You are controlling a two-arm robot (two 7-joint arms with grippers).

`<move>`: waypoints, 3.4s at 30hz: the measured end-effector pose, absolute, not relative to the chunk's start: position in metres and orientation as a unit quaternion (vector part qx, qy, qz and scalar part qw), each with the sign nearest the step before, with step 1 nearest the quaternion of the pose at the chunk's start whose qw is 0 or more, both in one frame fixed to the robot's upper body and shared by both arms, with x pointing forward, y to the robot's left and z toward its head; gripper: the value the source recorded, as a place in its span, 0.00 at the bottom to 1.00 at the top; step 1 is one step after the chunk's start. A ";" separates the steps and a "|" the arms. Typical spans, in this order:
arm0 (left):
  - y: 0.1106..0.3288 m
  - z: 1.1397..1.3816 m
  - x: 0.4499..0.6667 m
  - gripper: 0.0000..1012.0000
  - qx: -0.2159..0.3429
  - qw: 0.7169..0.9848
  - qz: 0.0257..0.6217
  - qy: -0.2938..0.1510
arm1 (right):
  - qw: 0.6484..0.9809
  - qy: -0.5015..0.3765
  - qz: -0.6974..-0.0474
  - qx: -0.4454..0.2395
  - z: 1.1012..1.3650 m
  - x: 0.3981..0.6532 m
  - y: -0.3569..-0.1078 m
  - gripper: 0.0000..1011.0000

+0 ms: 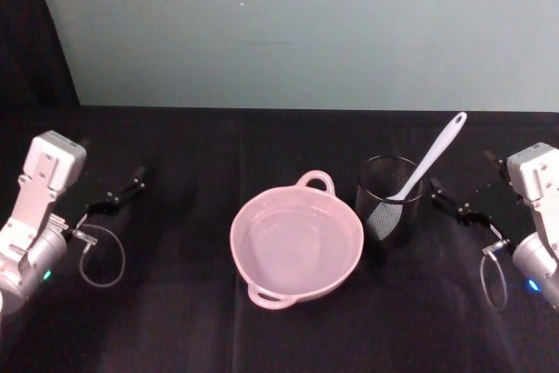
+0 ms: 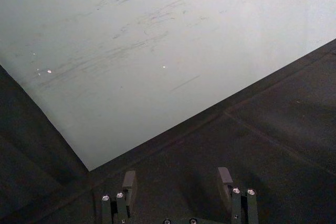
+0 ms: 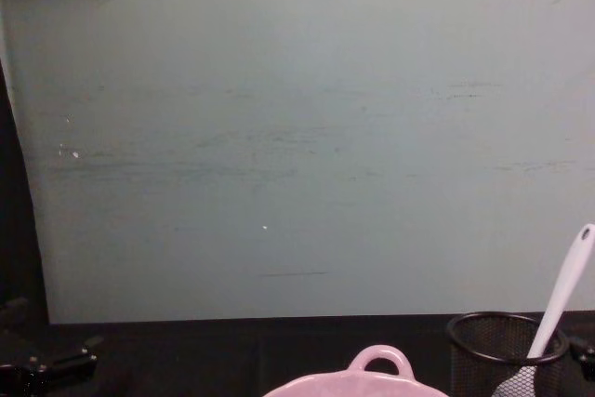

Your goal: Use the one hand to pick up the spoon and stir the clear water in the bowl.

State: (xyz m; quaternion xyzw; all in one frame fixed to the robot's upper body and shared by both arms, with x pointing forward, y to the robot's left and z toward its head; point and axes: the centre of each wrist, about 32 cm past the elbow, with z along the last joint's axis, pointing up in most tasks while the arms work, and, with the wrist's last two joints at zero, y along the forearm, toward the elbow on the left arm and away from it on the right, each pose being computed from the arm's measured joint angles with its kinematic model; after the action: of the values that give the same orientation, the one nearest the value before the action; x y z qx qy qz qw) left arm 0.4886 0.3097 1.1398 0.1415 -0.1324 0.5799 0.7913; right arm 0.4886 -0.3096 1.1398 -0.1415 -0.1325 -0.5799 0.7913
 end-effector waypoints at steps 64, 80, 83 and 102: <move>0.310 1.140 0.489 0.99 0.142 0.791 0.580 -0.132 | 0.836 0.208 -0.491 0.126 1.170 0.503 -0.334 0.99; 0.310 1.140 0.489 0.99 0.141 0.791 0.580 -0.132 | 0.837 0.210 -0.491 0.121 1.168 0.515 -0.328 0.99; 0.310 1.140 0.489 0.99 0.141 0.791 0.580 -0.132 | 0.837 0.210 -0.491 0.121 1.168 0.516 -0.328 0.99; 0.310 1.140 0.489 0.99 0.141 0.791 0.580 -0.132 | 0.837 0.209 -0.491 0.120 1.168 0.515 -0.328 0.76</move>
State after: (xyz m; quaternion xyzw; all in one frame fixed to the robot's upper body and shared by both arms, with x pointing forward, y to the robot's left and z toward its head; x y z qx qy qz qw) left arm 0.4886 0.3097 1.1398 0.1415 -0.1325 0.5799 0.7913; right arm 0.5149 -0.3285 1.1683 0.1201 0.2088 -0.4907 0.8374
